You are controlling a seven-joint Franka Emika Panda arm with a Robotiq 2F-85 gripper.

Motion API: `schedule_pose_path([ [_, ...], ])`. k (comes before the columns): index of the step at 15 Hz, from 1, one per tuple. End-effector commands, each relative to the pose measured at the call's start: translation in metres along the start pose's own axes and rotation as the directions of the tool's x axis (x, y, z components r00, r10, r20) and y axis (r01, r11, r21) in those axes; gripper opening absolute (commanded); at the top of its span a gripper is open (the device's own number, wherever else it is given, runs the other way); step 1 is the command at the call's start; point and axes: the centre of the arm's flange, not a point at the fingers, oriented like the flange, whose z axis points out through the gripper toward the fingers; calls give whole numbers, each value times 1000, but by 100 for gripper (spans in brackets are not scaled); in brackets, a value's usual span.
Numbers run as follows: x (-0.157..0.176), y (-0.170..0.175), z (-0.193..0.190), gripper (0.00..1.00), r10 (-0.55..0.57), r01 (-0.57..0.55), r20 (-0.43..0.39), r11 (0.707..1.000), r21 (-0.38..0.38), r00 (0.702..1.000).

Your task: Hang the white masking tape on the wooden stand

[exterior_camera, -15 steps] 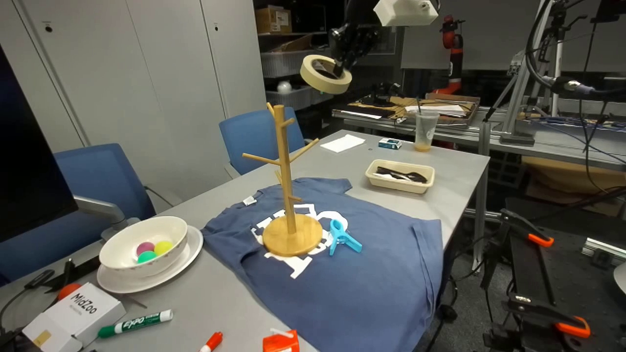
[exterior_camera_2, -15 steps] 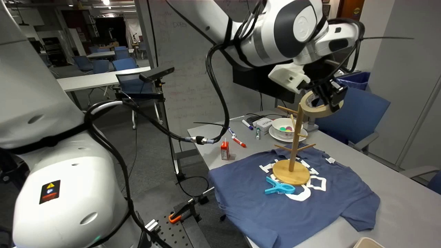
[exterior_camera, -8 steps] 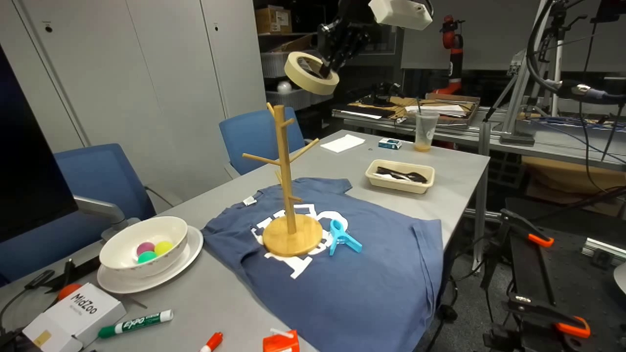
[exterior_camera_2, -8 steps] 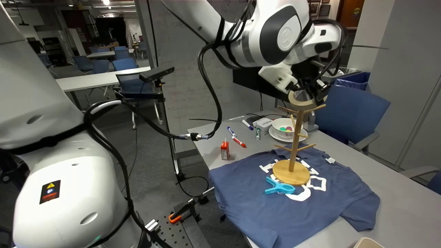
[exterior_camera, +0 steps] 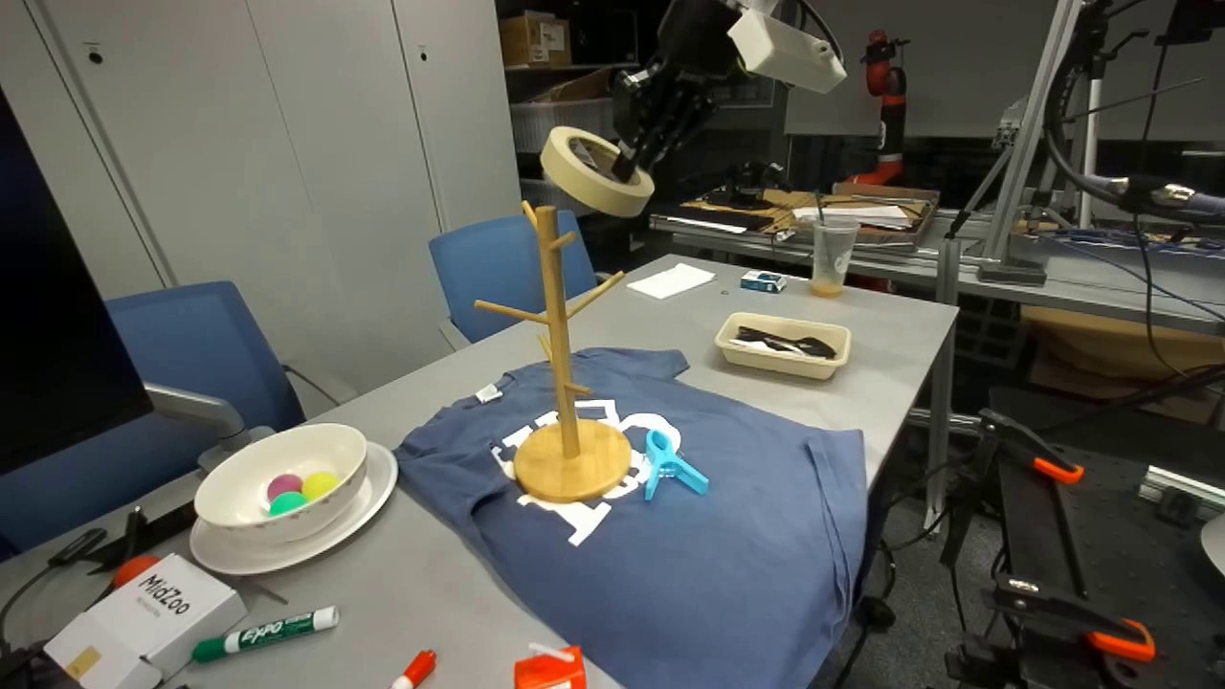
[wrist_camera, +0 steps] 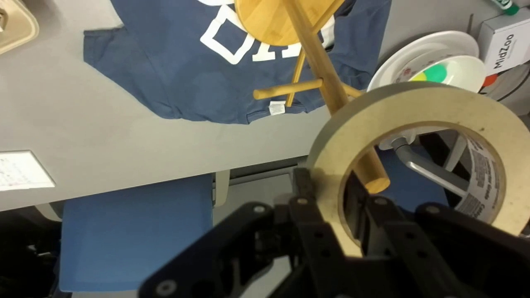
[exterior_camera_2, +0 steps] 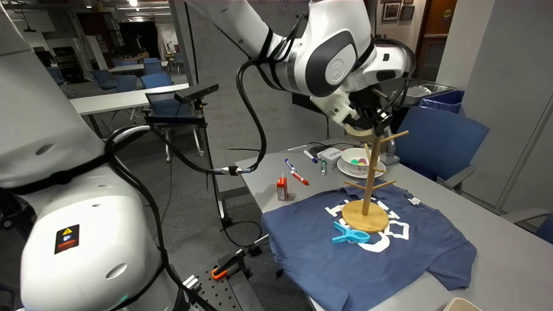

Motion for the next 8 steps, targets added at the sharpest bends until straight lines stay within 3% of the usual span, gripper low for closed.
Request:
schedule_pose_path([
  [1,-11,-8,-6,6,-21,21,3,997,69,1000],
  [8,-28,-23,20,6,-30,22,66,993,115,997],
])
